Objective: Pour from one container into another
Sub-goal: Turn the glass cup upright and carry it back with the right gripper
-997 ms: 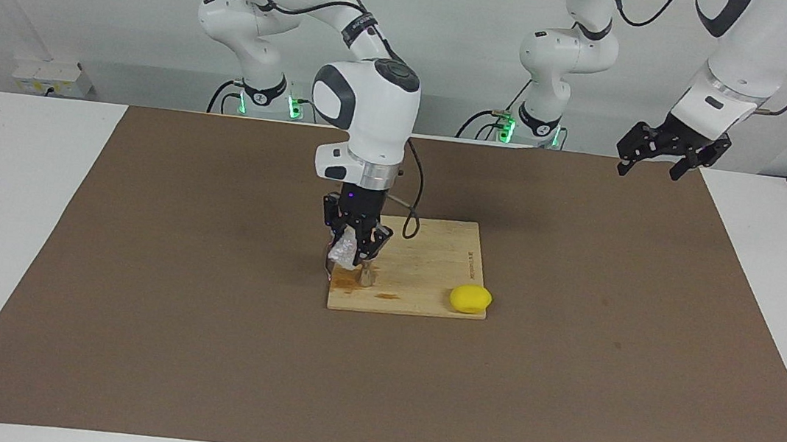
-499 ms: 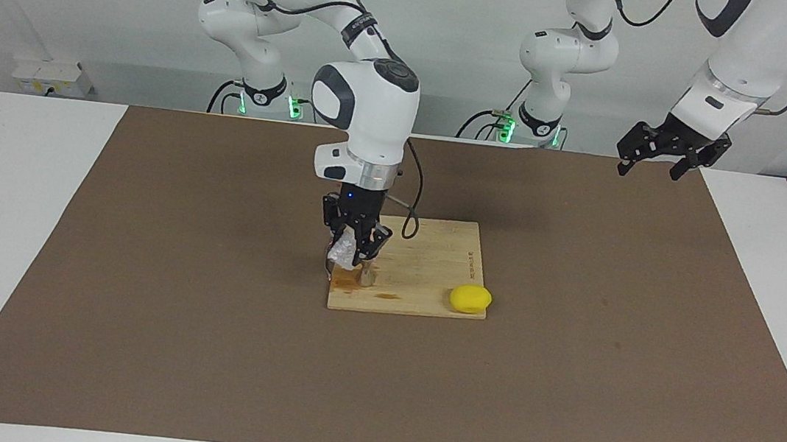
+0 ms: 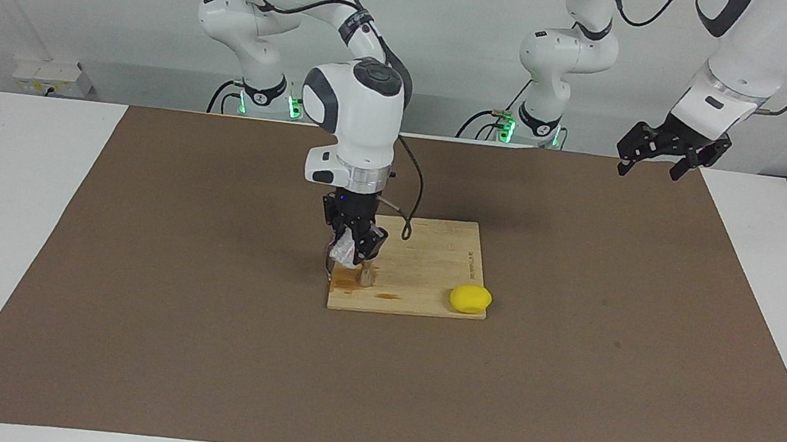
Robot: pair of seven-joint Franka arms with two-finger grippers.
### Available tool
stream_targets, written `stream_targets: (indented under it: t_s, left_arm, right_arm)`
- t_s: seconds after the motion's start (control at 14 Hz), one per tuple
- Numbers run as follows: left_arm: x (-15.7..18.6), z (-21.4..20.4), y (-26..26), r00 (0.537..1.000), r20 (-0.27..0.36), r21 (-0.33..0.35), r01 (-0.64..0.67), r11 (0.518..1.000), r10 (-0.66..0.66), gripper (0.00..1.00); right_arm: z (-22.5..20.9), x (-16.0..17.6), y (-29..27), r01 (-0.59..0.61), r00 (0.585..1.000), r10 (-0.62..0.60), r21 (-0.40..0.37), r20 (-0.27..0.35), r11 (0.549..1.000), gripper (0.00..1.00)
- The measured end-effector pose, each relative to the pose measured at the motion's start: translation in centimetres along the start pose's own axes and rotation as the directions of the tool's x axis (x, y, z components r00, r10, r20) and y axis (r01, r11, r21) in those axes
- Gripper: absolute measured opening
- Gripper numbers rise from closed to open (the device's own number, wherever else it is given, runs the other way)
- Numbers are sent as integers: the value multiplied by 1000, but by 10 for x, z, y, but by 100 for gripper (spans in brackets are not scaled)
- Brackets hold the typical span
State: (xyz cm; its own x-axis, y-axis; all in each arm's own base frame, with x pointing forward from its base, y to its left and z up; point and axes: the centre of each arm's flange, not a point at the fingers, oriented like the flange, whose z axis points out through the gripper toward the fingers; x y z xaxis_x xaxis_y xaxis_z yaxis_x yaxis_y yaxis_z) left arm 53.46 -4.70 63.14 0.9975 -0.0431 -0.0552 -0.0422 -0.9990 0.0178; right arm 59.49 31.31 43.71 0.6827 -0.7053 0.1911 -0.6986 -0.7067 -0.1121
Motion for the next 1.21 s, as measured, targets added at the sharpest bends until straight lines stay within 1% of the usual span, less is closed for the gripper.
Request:
stream_targets:
  t_s: [0.14,0.36,0.5,0.64,0.71,0.85,1.07,1.21]
  left_arm:
    - [0,0,0,1000,0,0,0,1000,0,100]
    - [0,0,0,1000,0,0,0,1000,0,100]
    - [0,0,0,1000,0,0,0,1000,0,100]
    - [0,0,0,1000,0,0,0,1000,0,100]
    - [0,0,0,1000,0,0,0,1000,0,100]
    - [0,0,0,1000,0,0,0,1000,0,100]
    - [0,0,0,1000,0,0,0,1000,0,100]
    - [0,0,0,1000,0,0,0,1000,0,100]
  right_arm:
    - [2,14,5,-68,996,68,6,62,998,50]
    - [7,42,16,-171,976,169,1,139,985,50]
    - [11,59,24,-242,951,239,-10,198,970,50]
    - [15,81,35,-328,908,322,-21,267,944,50]
    - [18,95,42,-383,874,373,-30,311,923,50]
    - [27,125,61,-489,791,471,-58,391,870,50]
    - [52,163,98,-609,658,590,-130,467,782,50]
    - [71,181,124,-667,573,652,-180,497,723,50]
